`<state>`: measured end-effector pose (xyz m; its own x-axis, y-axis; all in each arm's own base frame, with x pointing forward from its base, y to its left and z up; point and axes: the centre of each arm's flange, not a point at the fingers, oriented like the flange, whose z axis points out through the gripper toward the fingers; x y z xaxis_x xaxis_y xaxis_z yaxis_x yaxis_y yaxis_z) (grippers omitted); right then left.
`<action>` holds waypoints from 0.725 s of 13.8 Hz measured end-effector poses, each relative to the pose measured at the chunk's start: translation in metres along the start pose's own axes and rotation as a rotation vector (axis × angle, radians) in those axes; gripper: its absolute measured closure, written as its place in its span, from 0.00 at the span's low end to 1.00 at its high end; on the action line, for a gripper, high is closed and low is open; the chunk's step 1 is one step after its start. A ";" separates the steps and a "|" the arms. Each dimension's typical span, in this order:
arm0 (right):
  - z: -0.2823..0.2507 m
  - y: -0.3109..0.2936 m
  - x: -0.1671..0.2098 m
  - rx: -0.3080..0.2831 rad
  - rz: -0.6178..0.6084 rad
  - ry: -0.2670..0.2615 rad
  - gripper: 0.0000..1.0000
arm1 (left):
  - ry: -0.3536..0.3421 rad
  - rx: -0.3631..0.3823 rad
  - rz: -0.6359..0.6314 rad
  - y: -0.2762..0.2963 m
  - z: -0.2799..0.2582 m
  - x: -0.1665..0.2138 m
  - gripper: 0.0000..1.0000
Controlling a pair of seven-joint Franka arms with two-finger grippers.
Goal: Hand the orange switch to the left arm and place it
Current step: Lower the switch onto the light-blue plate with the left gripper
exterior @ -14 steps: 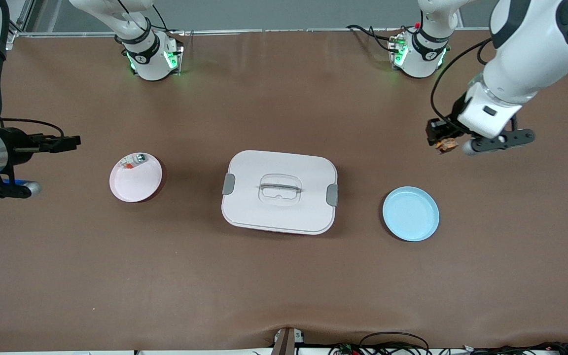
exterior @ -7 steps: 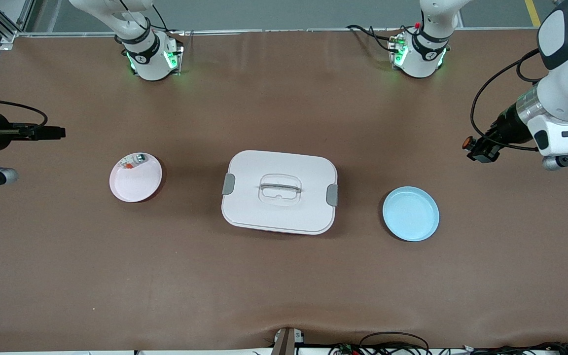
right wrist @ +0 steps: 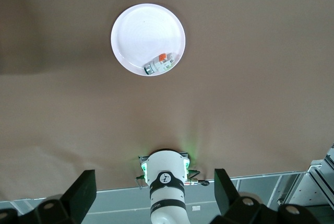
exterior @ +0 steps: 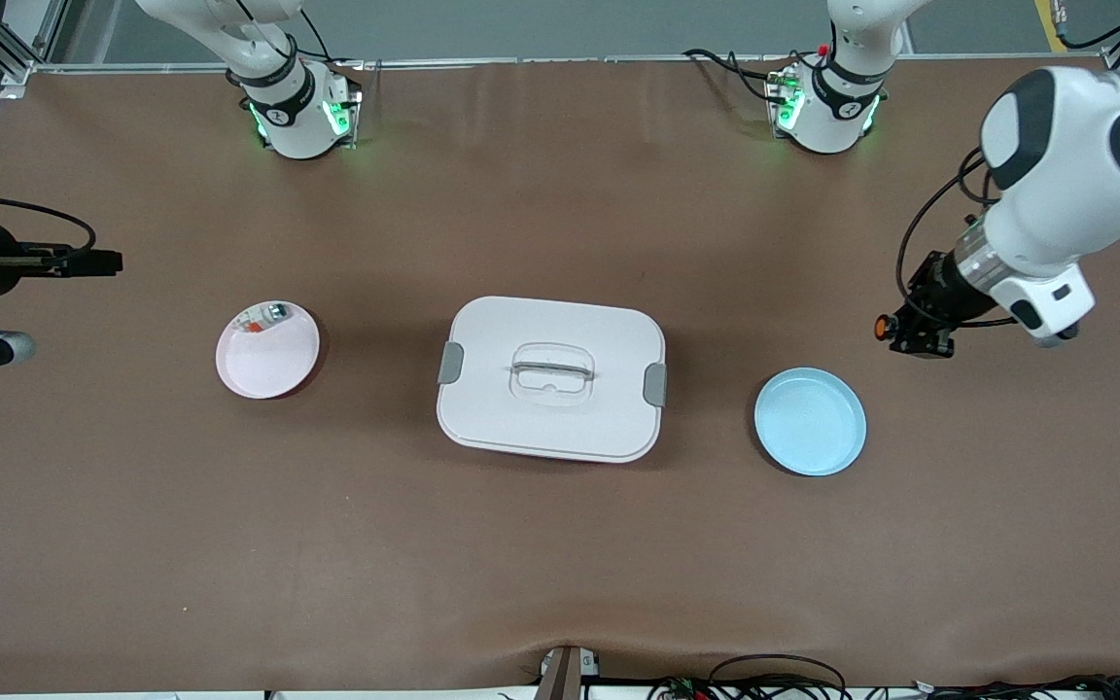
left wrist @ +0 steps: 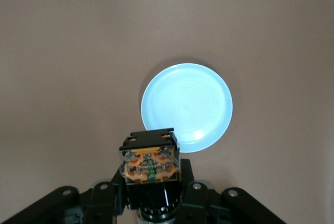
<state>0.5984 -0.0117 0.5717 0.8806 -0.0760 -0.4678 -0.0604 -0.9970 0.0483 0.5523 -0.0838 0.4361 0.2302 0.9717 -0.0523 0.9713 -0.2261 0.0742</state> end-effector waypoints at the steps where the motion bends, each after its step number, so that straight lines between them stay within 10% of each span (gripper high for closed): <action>1: -0.001 0.000 0.000 -0.001 -0.001 0.002 0.00 | 0.007 -0.012 -0.010 -0.004 0.014 -0.001 0.59; 10: -0.037 -0.002 -0.008 0.016 0.005 0.174 0.00 | 0.076 -0.021 -0.030 -0.014 0.128 0.004 0.59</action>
<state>0.6084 -0.0091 0.6077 0.9481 -0.0787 -0.3080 -0.0712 -0.9968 0.0357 0.5479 -0.0851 0.3073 0.1946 0.9807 0.0211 0.9761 -0.1957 0.0949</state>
